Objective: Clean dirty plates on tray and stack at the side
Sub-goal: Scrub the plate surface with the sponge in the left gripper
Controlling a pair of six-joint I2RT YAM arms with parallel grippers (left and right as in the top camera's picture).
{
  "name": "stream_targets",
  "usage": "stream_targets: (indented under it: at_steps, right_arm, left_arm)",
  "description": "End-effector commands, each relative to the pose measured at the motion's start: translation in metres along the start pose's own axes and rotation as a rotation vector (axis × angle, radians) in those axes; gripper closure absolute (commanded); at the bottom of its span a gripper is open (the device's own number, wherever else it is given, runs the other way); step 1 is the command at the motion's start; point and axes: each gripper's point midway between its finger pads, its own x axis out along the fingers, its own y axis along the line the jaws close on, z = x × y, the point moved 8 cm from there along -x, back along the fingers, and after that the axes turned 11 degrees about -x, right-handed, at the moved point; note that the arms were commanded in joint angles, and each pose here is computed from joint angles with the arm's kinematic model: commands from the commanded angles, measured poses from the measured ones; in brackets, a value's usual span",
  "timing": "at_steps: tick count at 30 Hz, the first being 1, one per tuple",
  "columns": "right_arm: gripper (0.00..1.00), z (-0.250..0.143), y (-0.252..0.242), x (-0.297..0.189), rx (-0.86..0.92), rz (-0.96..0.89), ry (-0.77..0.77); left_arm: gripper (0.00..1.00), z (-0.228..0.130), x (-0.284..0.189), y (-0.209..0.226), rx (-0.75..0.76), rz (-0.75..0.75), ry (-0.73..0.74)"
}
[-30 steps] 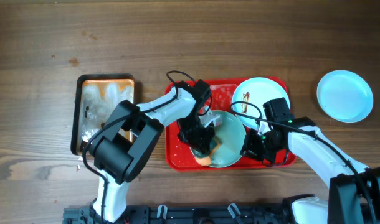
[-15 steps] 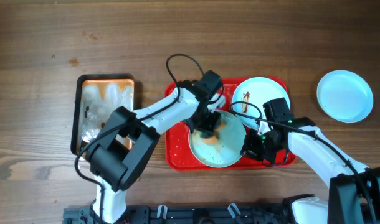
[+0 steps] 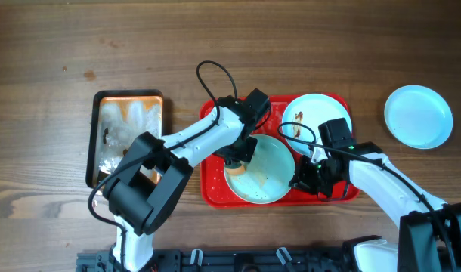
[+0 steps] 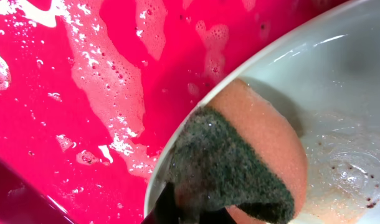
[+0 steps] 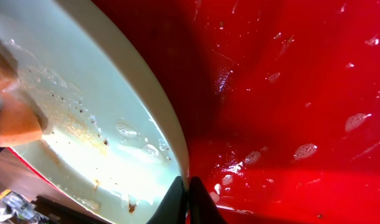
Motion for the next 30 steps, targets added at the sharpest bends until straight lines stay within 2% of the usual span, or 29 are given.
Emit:
stream_targets:
  at_steps: [1, 8, 12, 15, 22, 24, 26, 30]
  right_arm:
    - [0.96, -0.007, -0.014, 0.005, 0.016, -0.091, 0.022]
    - [0.96, -0.006, -0.014, 0.005, 0.015, -0.093, 0.018]
    - [0.96, -0.006, -0.014, 0.005, 0.015, -0.092, 0.017]
    - [0.95, -0.006, -0.014, 0.005, 0.013, -0.092, 0.016]
    - [0.96, -0.006, -0.014, 0.005, 0.014, -0.092, 0.017]
    - [0.96, -0.006, -0.014, 0.005, 0.013, -0.092, 0.016]
    - [0.96, -0.006, -0.014, 0.005, 0.010, -0.091, 0.015]
    - [0.96, -0.006, -0.014, 0.005, 0.001, -0.092, 0.019]
  left_arm:
    - [0.96, 0.006, 0.029, 0.018, -0.045, 0.107, 0.019]
    - [0.96, 0.031, -0.079, 0.013, -0.131, -0.045, -0.261]
    - [0.96, 0.028, -0.103, 0.025, -0.156, -0.066, -0.312]
    - [0.96, 0.029, -0.105, 0.041, -0.187, 0.025, -0.326]
    - [0.96, 0.019, -0.098, 0.110, -0.347, 0.132, -0.154]
    - [0.96, 0.020, -0.093, 0.147, -0.505, 0.153, -0.127]
    - [0.96, 0.022, -0.078, 0.179, -0.639, 0.107, -0.111]
    - [0.96, 0.014, -0.028, 0.237, -0.881, 0.052, -0.142]
